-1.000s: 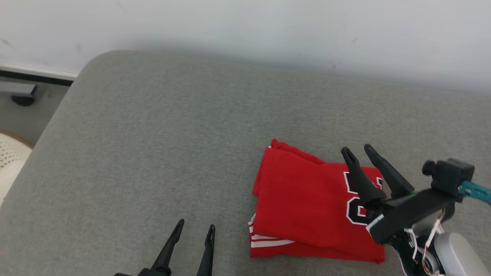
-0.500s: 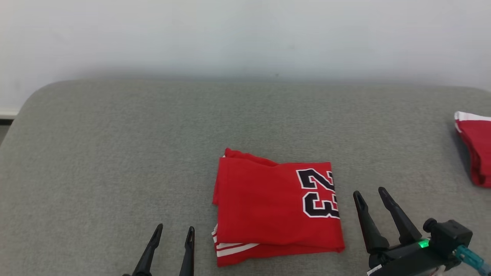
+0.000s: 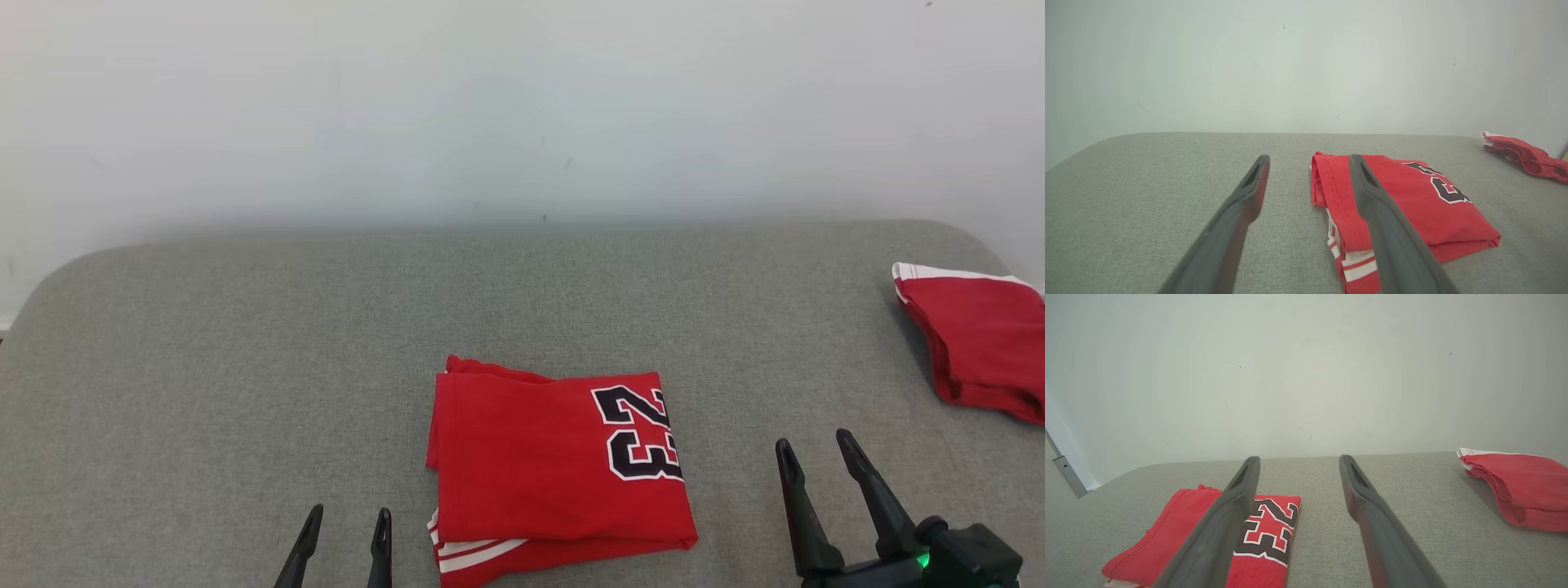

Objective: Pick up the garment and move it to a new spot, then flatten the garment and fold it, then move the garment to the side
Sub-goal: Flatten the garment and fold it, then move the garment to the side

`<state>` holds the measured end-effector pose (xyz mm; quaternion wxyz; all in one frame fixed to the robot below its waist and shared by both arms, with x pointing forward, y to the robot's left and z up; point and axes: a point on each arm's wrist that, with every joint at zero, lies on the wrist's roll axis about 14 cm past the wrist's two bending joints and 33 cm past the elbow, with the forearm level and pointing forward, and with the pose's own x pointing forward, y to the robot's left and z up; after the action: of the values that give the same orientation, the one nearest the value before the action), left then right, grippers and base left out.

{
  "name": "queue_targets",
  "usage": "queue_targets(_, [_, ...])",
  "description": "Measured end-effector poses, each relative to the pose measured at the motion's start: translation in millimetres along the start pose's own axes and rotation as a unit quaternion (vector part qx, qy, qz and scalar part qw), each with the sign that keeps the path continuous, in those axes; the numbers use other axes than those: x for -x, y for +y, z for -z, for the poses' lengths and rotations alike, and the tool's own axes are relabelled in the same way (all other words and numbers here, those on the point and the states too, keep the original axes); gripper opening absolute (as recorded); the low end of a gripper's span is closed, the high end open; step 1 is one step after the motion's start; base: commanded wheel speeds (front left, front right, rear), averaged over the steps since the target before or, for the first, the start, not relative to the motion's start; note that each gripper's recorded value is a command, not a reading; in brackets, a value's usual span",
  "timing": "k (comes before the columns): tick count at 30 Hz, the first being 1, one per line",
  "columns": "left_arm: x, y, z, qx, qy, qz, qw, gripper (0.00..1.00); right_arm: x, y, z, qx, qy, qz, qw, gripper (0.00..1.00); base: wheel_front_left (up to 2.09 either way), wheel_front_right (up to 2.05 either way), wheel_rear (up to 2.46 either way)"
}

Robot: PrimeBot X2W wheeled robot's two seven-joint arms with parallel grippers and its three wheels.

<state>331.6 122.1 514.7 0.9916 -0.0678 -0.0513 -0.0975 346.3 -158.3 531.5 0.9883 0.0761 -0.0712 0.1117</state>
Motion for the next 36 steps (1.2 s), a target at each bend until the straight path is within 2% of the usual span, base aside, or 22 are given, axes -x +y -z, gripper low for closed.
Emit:
queue_targets(8, [15.1,-0.5,-6.2,-0.01,-0.008,0.002,1.0,1.0,17.4,7.9,-4.3,0.038,-0.003,-0.008,0.999,1.0,0.0,0.0,0.0])
queue_targets(19, [28.9,1.6,-4.1,-0.019,-0.003,0.003,1.0,1.0,36.1,9.5,5.4,0.034,0.012,0.003,0.999,1.0,0.0,0.0,0.0])
queue_targets(36, [36.8,6.7,0.1,-0.021,0.003,-0.007,1.0,1.0,38.5,15.2,8.1,0.028,0.014,0.0,1.0,1.0,0.0,0.0,0.0])
